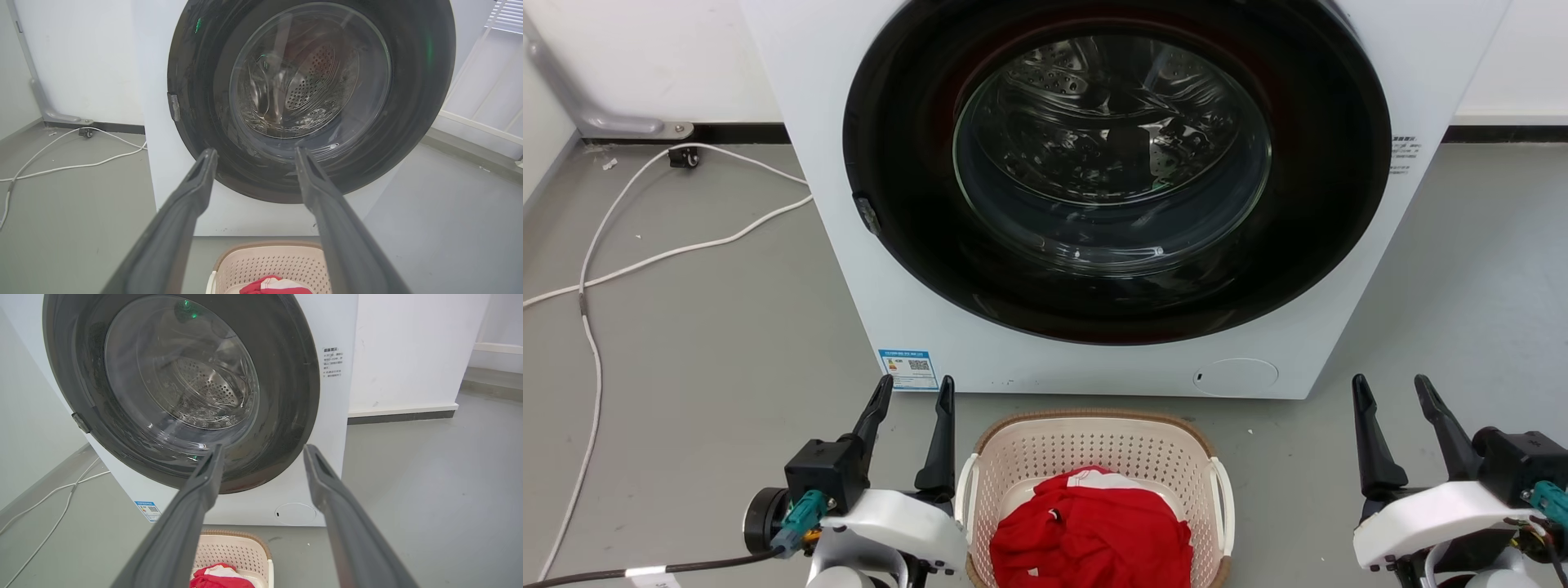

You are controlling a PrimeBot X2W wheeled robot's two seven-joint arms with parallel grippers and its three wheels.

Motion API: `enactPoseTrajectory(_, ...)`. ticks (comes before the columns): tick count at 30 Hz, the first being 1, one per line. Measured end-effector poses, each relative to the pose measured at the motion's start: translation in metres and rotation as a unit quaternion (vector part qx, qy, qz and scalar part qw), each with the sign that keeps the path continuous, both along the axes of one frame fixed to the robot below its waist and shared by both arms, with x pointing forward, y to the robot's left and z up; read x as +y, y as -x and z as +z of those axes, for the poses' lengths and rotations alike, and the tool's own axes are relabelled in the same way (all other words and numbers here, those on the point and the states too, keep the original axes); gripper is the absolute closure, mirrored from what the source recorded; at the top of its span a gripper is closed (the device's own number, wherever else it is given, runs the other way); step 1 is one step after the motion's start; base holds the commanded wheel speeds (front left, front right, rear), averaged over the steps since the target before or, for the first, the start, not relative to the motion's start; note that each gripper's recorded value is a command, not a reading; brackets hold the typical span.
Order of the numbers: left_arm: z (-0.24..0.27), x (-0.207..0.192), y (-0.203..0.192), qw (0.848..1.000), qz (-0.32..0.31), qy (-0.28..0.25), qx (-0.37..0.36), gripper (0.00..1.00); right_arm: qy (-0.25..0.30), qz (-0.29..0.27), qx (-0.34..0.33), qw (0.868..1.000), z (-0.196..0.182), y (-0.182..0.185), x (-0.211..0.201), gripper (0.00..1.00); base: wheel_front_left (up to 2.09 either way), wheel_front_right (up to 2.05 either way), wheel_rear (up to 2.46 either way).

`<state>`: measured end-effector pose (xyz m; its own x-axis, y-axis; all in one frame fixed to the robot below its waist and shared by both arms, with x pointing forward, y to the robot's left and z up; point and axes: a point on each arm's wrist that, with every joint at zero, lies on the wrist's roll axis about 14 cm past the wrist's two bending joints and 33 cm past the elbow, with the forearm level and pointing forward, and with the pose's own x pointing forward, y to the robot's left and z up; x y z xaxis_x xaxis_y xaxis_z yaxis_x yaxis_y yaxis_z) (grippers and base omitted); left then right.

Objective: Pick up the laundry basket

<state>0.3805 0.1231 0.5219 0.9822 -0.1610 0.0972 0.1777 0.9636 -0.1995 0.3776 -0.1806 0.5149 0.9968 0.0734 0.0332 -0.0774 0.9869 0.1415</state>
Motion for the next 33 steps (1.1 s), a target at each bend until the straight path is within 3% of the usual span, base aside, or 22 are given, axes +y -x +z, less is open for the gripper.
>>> enactPoseTrajectory(22,0.004,-0.01,0.003,0.997,-0.009,-0.074,-0.03,0.0,0.058,0.007,-0.021,0.998,0.009,0.0,0.005,0.0,0.0,0.0,0.0)
enactPoseTrajectory(33,0.004,-0.01,0.002,0.996,-0.007,-0.085,-0.035,0.0,0.067,0.005,-0.017,0.998,0.006,0.001,0.005,0.0,0.0,0.0,0.0)
